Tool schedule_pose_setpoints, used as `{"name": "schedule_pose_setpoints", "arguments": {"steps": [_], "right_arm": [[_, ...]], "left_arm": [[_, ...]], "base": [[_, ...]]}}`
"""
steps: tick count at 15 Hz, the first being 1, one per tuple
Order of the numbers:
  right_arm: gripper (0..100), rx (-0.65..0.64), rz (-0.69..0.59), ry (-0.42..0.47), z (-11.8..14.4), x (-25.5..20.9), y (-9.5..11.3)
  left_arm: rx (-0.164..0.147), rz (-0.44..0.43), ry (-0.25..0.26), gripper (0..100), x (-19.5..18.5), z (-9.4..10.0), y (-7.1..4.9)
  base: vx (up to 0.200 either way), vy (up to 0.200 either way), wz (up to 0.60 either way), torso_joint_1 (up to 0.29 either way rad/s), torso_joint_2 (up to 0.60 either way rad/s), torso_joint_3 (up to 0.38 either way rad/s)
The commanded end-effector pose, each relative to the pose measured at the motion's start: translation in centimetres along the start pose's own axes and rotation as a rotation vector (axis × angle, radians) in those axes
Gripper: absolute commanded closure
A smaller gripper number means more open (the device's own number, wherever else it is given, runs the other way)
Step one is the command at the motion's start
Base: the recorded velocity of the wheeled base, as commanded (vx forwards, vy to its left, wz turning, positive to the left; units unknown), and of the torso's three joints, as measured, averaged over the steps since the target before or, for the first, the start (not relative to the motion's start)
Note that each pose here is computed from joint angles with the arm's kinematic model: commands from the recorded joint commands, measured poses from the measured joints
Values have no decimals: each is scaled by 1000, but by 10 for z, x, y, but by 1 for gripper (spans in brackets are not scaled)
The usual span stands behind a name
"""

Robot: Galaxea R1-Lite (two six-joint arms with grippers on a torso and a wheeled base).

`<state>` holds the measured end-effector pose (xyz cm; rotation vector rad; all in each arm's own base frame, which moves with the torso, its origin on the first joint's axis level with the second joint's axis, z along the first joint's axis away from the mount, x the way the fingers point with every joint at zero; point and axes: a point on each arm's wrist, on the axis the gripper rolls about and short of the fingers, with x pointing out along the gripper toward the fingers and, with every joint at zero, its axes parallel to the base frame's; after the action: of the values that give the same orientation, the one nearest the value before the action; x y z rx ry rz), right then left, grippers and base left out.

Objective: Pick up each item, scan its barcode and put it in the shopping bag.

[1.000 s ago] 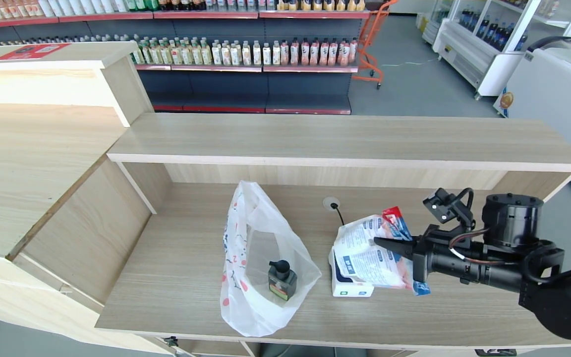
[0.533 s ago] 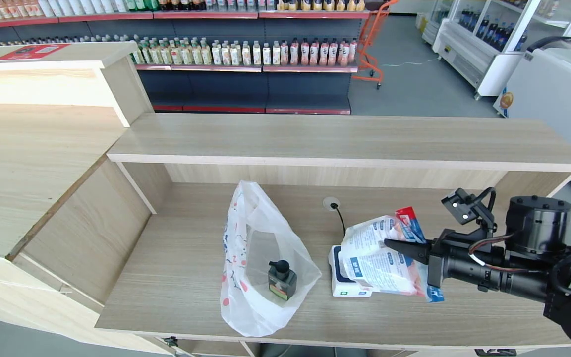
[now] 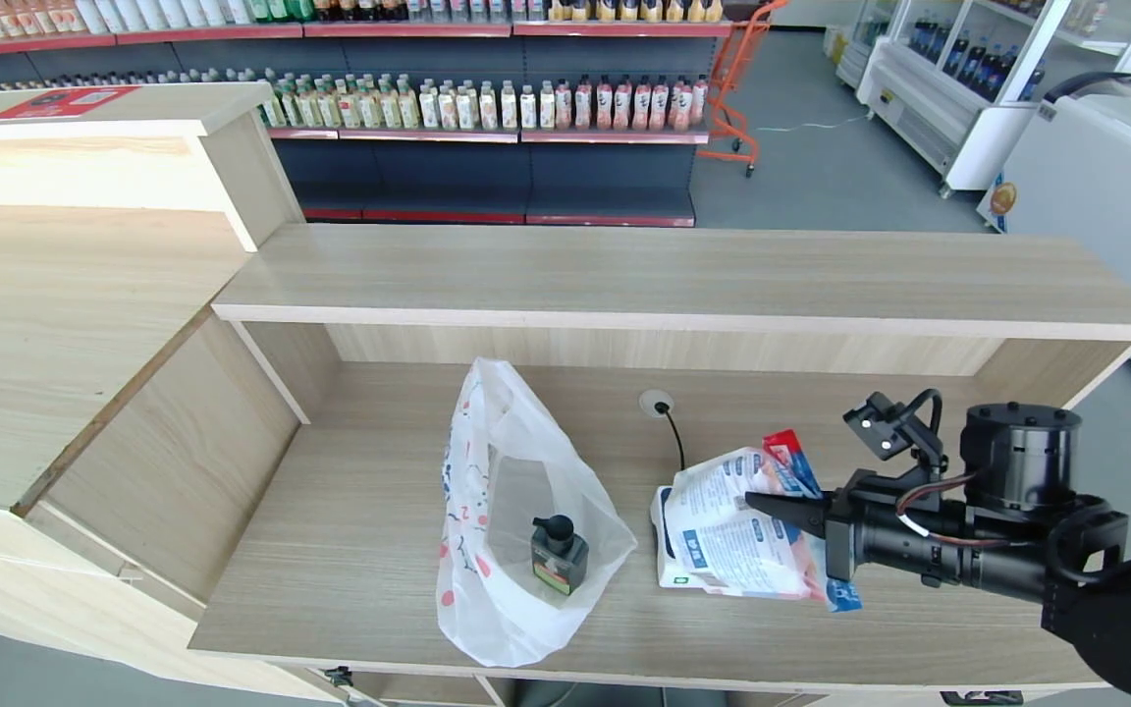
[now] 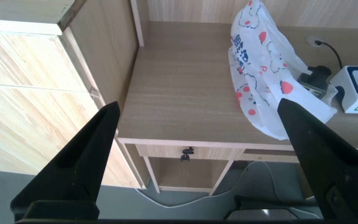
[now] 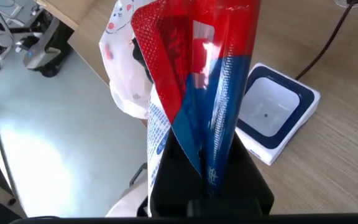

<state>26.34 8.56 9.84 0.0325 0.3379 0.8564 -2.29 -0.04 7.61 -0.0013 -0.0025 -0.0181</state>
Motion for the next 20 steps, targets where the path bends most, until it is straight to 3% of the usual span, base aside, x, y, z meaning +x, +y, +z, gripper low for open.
{"name": "schedule_pose_setpoints", "arguments": {"steps": [1,7,13,20], "right_arm": [[100,21,5,59,-17,15,-9],[100,-75,55,22,-12,78,-33],[100,-133,159,-25,-8,149,-27],[100,-183,210,-10,-16,211,-25]], "left_arm": [[0,0,-1,0,0,0,0],[-2,0,-1,0,0,0,0],[-2,0,-1,0,0,0,0],[-2,1,-1,0,0,0,0]], "base": [[0,0,0,0,0,0],[0,0,0,0,0,0],[0,0,0,0,0,0],[0,0,0,0,0,0]]}}
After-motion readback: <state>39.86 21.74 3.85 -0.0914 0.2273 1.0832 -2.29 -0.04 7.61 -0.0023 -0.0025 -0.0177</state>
